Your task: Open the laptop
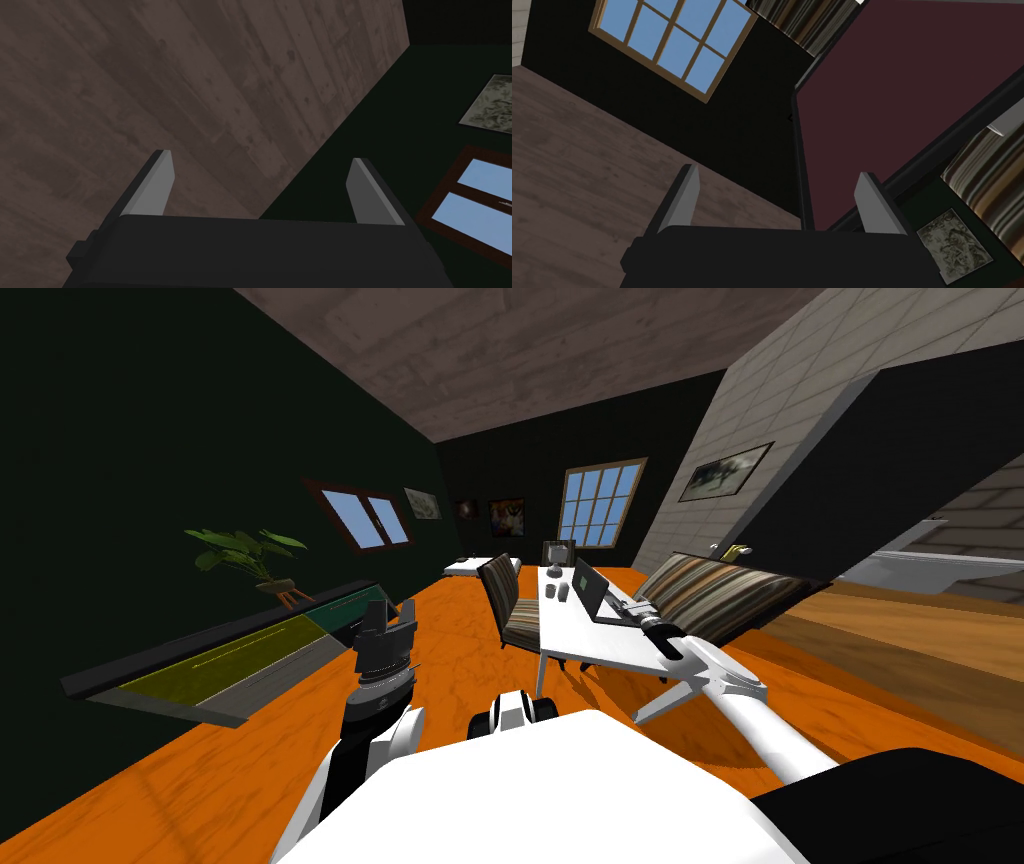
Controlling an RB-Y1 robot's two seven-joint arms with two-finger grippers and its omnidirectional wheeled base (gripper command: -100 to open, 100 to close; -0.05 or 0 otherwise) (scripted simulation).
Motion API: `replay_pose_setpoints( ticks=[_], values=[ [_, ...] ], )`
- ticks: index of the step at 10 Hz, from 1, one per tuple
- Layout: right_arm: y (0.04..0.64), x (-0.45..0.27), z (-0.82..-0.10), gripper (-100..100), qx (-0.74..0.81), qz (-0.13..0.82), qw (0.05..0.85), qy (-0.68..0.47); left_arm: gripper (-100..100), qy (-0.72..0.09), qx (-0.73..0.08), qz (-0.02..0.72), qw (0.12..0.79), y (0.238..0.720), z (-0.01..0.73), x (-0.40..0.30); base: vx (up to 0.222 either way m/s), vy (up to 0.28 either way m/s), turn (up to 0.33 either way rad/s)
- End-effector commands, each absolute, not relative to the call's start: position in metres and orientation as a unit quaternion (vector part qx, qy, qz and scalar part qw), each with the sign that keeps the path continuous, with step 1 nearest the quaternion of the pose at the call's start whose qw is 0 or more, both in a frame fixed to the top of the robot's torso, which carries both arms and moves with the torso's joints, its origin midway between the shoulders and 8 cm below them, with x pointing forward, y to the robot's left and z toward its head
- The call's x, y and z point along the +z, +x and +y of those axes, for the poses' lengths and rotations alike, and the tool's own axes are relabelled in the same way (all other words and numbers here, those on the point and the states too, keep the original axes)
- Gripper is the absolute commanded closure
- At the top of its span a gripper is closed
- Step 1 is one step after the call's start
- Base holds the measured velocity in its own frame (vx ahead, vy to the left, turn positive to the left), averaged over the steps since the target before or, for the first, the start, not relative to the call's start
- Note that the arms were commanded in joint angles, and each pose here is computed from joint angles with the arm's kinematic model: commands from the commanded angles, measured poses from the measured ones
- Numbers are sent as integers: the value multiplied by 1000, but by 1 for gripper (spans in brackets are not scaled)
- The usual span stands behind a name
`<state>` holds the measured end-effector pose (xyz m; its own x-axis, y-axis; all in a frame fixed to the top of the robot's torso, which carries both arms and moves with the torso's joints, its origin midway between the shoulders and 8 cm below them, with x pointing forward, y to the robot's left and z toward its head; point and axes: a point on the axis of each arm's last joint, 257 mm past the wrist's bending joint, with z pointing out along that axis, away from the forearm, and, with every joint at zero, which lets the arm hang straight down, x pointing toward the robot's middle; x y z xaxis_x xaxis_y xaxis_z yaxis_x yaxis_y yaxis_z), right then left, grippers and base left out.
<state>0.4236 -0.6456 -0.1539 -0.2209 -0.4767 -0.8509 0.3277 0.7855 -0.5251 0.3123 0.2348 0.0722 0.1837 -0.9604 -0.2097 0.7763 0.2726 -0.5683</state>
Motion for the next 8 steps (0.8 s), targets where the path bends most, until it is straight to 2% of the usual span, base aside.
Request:
replay_pose_setpoints(
  ticks=[1,6,8],
  values=[
    [416,-151,-650,-100,-357,708,603,-87,0,-170,-579,271,750,312,235,72,33,111,-57],
    [419,-148,-632,-100,-391,695,584,-154,0,-170,-579,271,750,312,235,72,9,64,-29],
    [429,-154,-610,-100,-380,694,592,-152,0,-170,-579,271,750,312,235,72,86,-62,181]
  ],
)
